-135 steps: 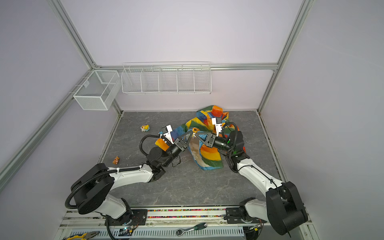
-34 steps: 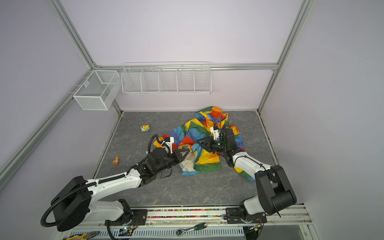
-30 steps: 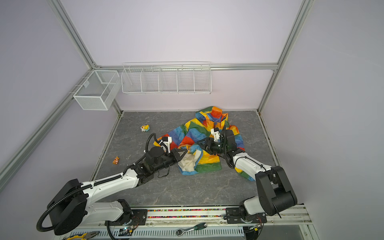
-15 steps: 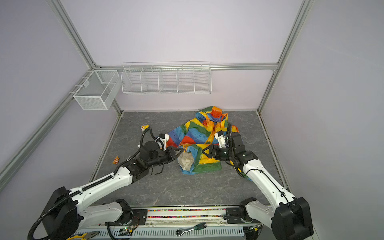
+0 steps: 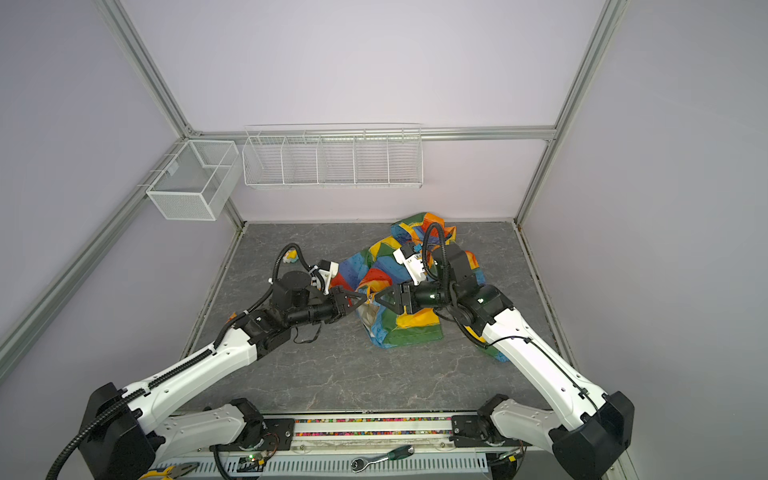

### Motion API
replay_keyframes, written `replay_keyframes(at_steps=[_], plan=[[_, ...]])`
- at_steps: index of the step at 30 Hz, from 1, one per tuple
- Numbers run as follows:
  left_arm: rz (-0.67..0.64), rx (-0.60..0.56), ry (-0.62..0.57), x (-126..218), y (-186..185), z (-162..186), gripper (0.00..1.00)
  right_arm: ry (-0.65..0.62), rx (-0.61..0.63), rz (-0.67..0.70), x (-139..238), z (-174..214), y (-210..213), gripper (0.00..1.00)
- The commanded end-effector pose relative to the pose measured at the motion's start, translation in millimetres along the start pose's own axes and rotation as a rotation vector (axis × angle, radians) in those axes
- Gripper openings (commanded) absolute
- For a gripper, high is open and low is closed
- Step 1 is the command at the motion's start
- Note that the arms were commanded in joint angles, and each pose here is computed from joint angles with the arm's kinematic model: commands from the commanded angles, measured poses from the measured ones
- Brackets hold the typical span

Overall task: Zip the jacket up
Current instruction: 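Grip the zipper slider with the right gripper while the left holds the bottom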

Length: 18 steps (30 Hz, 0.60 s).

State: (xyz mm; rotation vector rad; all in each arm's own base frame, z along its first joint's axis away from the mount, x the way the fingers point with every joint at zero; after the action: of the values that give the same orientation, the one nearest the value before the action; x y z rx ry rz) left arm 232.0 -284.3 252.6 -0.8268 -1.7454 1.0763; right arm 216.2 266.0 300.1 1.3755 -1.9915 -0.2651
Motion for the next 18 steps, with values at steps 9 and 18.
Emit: replay_keyframes(at_steps=[9,18], plan=[[0.065,0.01,0.068,14,-26,4,0.0,0.047,0.031,-0.04,-31,8,-1,0.56],[0.081,0.023,0.086,13,-24,7,0.0,0.046,-0.012,-0.019,-41,13,-13,0.46]])
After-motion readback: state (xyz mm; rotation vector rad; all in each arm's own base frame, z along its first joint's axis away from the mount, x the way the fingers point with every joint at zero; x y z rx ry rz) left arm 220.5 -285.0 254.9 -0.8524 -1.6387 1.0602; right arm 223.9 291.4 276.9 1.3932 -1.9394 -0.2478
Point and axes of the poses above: each gripper's point midway between its finger pads, its own x axis back along the fingers, its own y axis along the line the jaws close on, z = x × y, the point moved 2 cm from there along x, back along the fingers, and after that the axes turned 9 degrees about x, right-handed, at the moved point
